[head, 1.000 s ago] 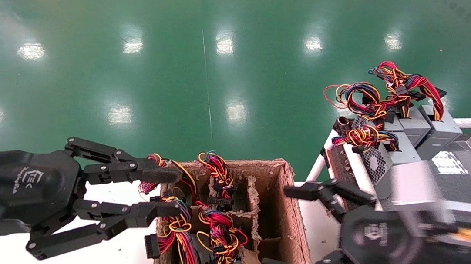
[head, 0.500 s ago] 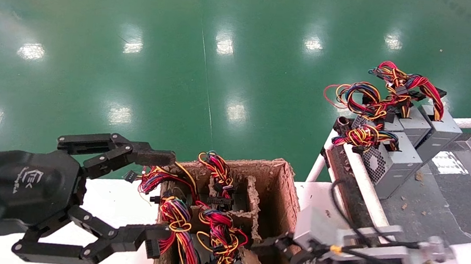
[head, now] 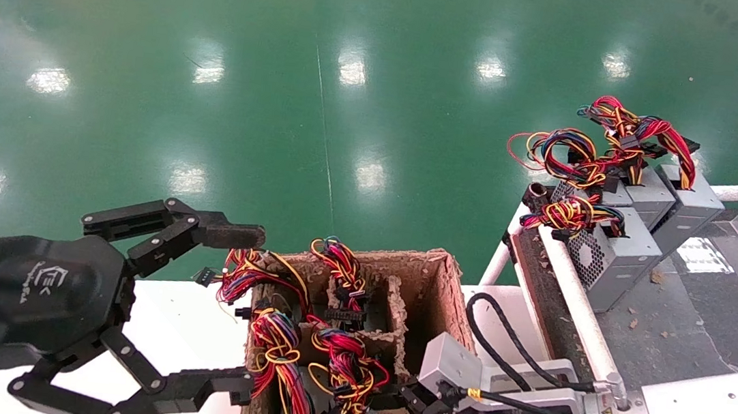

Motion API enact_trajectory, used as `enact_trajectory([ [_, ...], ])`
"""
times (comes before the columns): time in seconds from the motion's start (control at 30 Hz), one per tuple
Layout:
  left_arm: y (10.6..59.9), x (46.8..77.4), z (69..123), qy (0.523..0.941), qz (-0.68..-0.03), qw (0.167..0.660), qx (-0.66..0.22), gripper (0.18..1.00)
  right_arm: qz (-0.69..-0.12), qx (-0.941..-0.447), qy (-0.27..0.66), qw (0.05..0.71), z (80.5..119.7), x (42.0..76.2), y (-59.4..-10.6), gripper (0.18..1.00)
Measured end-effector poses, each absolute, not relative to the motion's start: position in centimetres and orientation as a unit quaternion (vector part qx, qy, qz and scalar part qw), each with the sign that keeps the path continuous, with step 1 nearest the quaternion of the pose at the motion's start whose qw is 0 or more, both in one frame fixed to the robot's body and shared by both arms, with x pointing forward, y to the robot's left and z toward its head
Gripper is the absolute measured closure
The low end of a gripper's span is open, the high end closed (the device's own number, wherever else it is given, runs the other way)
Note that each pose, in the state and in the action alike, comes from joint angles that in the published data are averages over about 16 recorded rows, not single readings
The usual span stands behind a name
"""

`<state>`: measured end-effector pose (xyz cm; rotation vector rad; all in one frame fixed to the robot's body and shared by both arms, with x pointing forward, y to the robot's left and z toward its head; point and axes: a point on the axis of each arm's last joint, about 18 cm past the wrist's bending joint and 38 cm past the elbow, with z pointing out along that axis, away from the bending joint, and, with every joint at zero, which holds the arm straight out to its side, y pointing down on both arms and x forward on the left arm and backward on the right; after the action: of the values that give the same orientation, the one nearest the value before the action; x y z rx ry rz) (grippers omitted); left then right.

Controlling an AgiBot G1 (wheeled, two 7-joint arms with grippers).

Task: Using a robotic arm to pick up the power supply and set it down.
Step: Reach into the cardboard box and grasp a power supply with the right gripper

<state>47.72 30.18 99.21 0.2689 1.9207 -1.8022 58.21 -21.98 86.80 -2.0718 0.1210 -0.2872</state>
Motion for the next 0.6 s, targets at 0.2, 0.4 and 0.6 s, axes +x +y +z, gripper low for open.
enact_trajectory([
  [0.2,30.2,47.7,99.2,0.703,-0.66,0.245,0.098,0.206,-0.124,-0.854,0.06,0.502,86.5,58.7,-21.6,0.269],
  [0.4,30.2,47.7,99.2,0.703,-0.66,0.245,0.098,0.187,-0.134,-0.848,0.072,0.507,86.4,59.1,-21.4,0.358],
  [0.6,30.2,47.7,99.2,0.703,-0.66,0.245,0.098,0.184,-0.143,-0.841,0.087,0.514,86.4,59.6,-21.1,0.479],
])
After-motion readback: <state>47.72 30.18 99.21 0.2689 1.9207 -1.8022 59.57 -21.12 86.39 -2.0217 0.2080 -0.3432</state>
